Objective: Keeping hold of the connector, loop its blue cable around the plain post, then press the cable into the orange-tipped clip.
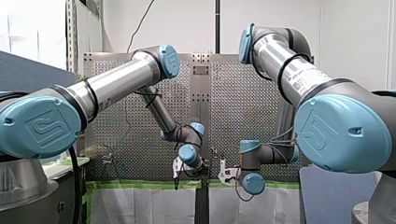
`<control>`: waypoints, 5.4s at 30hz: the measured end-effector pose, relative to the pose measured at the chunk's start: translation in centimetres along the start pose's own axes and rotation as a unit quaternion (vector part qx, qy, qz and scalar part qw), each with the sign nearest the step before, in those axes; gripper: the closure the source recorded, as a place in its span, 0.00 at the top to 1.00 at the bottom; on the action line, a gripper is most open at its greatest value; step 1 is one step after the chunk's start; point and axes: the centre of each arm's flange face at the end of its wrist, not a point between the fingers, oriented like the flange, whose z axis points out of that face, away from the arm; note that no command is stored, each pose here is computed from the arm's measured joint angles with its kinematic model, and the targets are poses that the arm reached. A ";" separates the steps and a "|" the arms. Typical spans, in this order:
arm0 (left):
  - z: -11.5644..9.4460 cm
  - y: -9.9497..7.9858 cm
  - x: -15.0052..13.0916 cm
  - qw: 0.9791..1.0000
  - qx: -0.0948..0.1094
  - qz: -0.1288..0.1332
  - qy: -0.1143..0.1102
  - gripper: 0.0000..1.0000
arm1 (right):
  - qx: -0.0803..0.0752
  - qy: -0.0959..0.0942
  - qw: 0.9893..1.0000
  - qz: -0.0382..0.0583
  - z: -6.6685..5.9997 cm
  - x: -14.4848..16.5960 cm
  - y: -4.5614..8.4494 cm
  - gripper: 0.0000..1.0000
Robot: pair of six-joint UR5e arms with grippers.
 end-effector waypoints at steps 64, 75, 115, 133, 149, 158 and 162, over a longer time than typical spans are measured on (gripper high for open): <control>-2.5 -0.5 -2.4 0.990 -0.010 -0.008 -0.140 0.00 | -0.019 0.019 0.999 -0.031 6.5 8.0 4.1 0.00; -1.1 -0.9 -4.3 0.991 0.007 -0.024 -0.130 0.00 | -0.021 0.020 0.999 -0.022 7.7 8.6 5.6 0.00; 3.7 4.7 -7.7 0.994 0.002 -0.023 -0.105 0.00 | -0.055 0.030 0.998 -0.004 12.5 11.4 15.5 0.00; 4.0 4.7 -8.4 0.993 -0.004 -0.018 -0.120 0.00 | -0.049 0.000 0.999 -0.014 15.5 9.7 16.6 0.00; 4.0 4.6 -8.4 0.992 -0.003 -0.016 -0.124 0.25 | -0.036 0.014 0.999 -0.018 17.0 11.1 16.8 0.00; 3.8 4.2 -8.0 0.994 0.015 0.005 -0.105 1.00 | -0.027 0.011 0.999 -0.017 16.9 10.9 16.3 0.00; 3.4 3.8 -7.4 0.996 0.011 0.026 -0.089 1.00 | -0.024 0.010 1.000 -0.017 16.9 10.9 16.1 0.00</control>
